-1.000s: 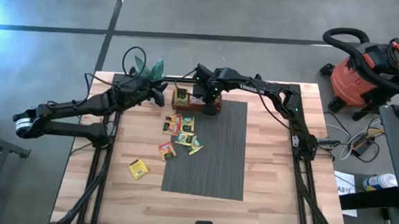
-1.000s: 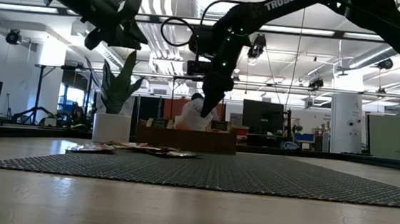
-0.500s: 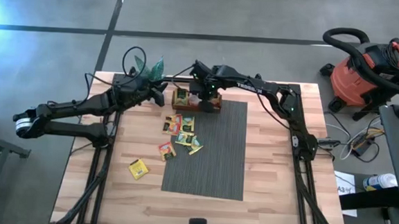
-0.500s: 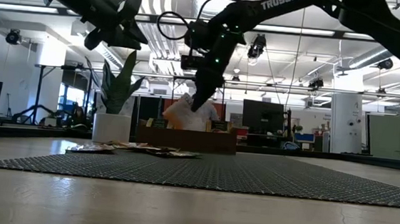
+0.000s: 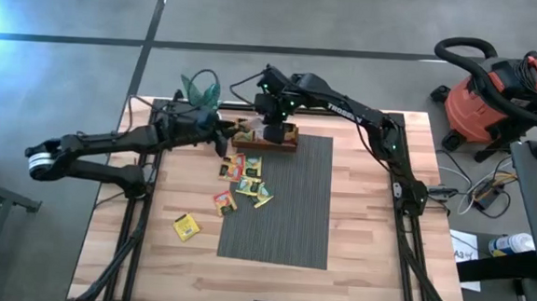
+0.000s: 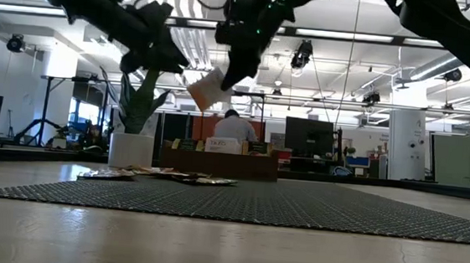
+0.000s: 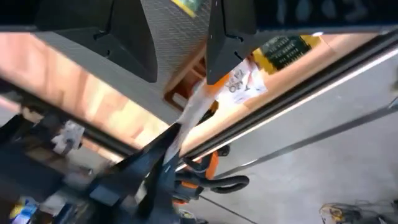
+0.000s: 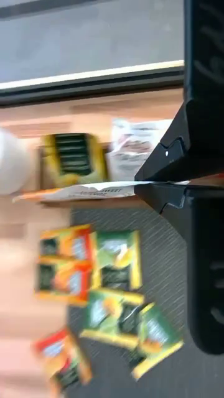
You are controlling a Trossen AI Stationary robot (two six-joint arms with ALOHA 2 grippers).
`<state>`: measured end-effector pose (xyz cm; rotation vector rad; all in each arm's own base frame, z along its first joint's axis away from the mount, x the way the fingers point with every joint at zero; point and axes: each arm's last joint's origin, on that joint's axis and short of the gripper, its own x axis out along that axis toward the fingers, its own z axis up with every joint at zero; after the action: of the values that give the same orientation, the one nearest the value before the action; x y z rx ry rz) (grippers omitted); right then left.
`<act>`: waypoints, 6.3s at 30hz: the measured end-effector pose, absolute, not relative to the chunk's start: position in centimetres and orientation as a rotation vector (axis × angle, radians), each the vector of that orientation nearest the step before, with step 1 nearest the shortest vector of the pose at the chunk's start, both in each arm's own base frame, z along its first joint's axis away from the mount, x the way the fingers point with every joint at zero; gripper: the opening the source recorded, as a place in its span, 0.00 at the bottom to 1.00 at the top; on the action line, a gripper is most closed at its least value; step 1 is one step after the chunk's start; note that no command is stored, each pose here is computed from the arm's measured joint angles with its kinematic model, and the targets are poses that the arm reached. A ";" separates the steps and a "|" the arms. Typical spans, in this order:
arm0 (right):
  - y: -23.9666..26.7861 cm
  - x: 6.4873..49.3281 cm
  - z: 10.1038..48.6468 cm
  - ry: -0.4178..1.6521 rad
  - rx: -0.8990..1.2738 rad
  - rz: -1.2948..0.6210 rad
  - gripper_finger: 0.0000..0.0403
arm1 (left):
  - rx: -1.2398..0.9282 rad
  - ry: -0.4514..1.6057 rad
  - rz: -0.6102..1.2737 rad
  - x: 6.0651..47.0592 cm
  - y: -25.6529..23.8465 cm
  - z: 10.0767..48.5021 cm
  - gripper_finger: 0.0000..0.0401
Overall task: Pick & Place Tea
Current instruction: Put the white tea bag into the middle compartment of the wooden organizer
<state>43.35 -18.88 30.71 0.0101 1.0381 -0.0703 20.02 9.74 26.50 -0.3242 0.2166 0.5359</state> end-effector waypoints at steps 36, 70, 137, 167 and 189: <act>-16.8 43.4 31.4 1.068 -0.020 -0.075 0.02 | -0.294 0.262 0.496 23.8 11.4 23.0 0.33; -16.8 43.3 31.5 1.070 -0.051 -0.063 0.02 | -0.265 0.268 0.488 23.1 11.0 23.8 0.00; -17.8 42.8 32.3 1.029 -0.032 -0.076 0.02 | -0.322 0.261 0.514 23.8 11.2 23.1 0.34; -20.4 44.1 25.8 1.046 0.113 -0.078 0.02 | -0.350 0.282 0.550 20.8 9.9 25.3 0.34; -22.0 43.1 21.4 1.090 0.208 -0.121 0.02 | -0.335 0.305 0.586 20.7 10.0 25.1 0.34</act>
<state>43.13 -21.96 21.36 0.2075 1.0903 -0.1207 20.66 9.98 25.07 -0.3346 0.3049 0.5860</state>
